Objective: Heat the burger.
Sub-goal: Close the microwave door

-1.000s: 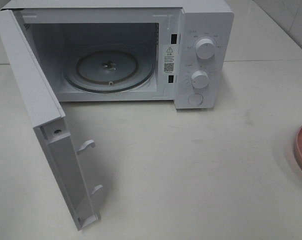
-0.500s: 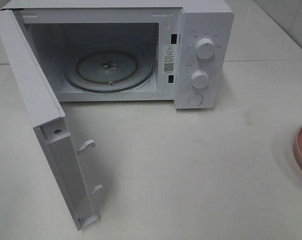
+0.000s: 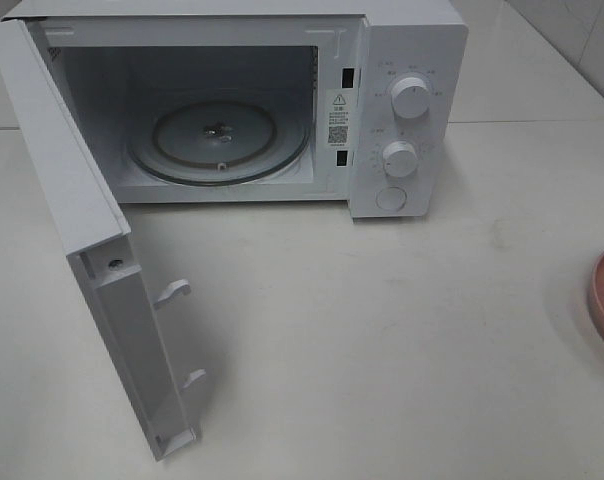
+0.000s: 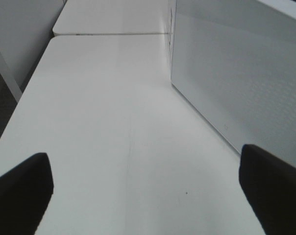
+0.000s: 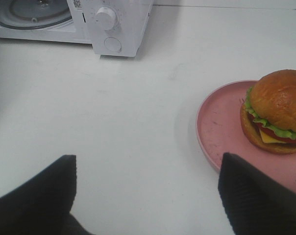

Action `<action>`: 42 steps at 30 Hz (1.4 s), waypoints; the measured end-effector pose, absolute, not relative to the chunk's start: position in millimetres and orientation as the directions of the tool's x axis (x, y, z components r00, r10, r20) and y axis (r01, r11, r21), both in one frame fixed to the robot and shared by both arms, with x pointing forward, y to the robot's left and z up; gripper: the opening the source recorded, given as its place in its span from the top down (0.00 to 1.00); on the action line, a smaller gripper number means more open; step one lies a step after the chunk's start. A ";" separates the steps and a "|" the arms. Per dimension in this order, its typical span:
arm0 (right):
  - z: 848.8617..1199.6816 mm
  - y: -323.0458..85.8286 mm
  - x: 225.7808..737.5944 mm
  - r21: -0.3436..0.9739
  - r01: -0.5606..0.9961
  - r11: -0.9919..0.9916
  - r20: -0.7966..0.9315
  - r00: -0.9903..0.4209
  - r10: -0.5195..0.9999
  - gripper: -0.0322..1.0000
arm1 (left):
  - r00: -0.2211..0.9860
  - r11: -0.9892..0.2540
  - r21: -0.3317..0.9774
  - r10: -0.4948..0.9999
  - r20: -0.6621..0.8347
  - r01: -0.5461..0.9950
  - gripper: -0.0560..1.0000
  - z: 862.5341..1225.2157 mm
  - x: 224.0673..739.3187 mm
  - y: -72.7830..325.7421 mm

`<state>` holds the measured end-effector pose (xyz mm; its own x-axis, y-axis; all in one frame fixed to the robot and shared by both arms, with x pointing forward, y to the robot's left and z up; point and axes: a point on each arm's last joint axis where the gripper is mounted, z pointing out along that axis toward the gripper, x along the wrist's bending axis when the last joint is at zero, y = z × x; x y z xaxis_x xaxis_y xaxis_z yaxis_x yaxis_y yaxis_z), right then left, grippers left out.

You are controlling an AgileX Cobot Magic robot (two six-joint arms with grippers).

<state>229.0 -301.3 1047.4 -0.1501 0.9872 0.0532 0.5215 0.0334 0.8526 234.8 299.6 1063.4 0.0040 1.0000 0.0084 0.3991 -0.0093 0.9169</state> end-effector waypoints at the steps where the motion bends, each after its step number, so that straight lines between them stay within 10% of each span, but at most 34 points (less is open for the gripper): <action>1: 1047.4 -301.3 229.0 0.853 0.522 0.033 0.053 -0.150 0.987 0.23 | 0.004 -0.009 0.917 1.000 0.008 0.399 0.03 1063.4 234.8 299.6; 7: 1047.4 -301.3 229.0 0.853 0.522 0.033 0.053 -0.150 0.987 0.23 | -0.020 -0.037 0.910 0.999 0.049 0.413 0.20 1071.7 256.7 303.7; 17: 1047.4 -301.3 229.0 0.853 0.522 0.033 0.053 -0.150 0.987 0.23 | -0.011 -0.037 0.903 0.999 0.046 0.428 0.91 1066.4 317.2 304.0; 42: 1047.4 -301.3 229.0 0.853 0.522 0.033 0.053 -0.150 0.987 0.23 | 0.046 -0.093 0.968 0.995 0.085 0.232 0.95 989.4 418.2 301.0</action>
